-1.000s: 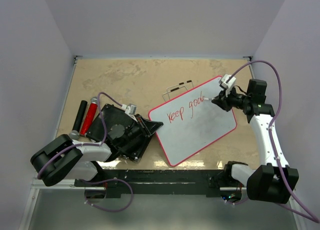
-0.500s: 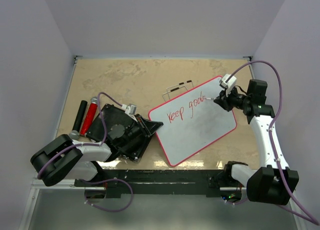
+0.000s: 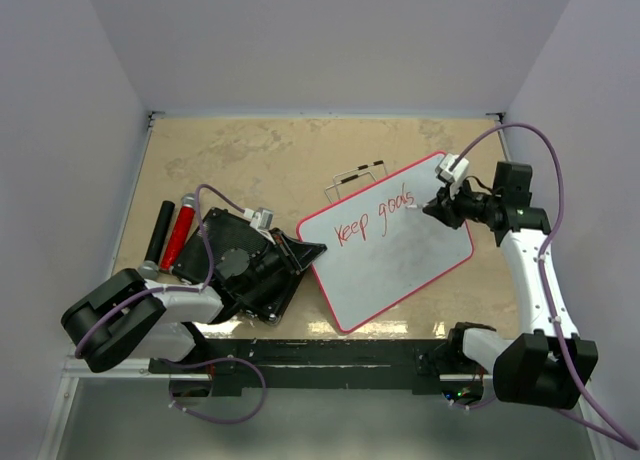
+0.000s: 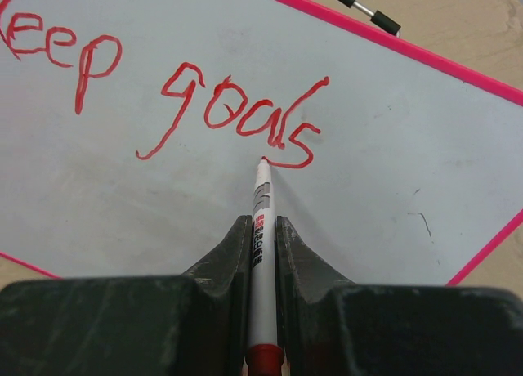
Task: Write a sentence on the whiteboard
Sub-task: Pick up the sentence from the whiteboard.
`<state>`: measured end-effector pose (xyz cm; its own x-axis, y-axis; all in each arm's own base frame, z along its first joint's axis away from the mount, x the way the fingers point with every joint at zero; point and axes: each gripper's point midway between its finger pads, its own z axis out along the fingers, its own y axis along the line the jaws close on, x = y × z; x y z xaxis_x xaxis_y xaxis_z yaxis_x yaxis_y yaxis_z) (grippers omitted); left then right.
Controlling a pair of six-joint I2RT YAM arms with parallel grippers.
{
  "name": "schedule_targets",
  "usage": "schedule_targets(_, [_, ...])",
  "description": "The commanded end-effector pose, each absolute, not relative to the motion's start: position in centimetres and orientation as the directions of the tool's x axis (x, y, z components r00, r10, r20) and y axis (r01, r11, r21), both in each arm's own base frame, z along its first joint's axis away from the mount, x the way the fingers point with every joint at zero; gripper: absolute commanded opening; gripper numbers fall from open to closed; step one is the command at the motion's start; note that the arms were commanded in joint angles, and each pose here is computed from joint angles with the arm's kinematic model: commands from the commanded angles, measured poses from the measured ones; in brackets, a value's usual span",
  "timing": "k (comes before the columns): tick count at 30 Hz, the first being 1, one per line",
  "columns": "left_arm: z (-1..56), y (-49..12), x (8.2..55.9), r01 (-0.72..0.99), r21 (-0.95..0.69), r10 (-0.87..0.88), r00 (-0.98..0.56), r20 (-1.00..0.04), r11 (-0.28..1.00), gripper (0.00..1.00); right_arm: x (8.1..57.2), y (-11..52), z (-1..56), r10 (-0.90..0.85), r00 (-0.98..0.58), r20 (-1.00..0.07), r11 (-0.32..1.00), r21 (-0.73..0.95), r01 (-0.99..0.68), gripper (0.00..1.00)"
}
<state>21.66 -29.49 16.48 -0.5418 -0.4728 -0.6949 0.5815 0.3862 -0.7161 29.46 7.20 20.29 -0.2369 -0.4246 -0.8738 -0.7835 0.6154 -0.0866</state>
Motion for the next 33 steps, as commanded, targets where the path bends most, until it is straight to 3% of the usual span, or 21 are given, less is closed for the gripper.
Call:
schedule_targets(1, [16.5, -30.3, 21.1, 0.664, -0.641, -0.402, -0.504, -0.764, 0.386, 0.0, 29.5, 8.5, 25.2, -0.377, -0.125, -0.918, 0.576, -0.126, -0.808, 0.0])
schedule_targets(7, [16.3, -30.2, 20.9, 0.663, -0.642, -0.4, -0.507, -0.764, 0.386, 0.0, 29.3, 8.3, 28.8, -0.381, -0.056, -0.923, 0.602, -0.201, -0.773, 0.0])
schedule_targets(33, [16.3, -30.1, 20.8, 0.667, -0.635, -0.387, -0.507, -0.77, 0.391, 0.0, 29.7, 3.8, 25.0, -0.39, -0.148, -0.909, 0.699, -0.188, -0.69, 0.0])
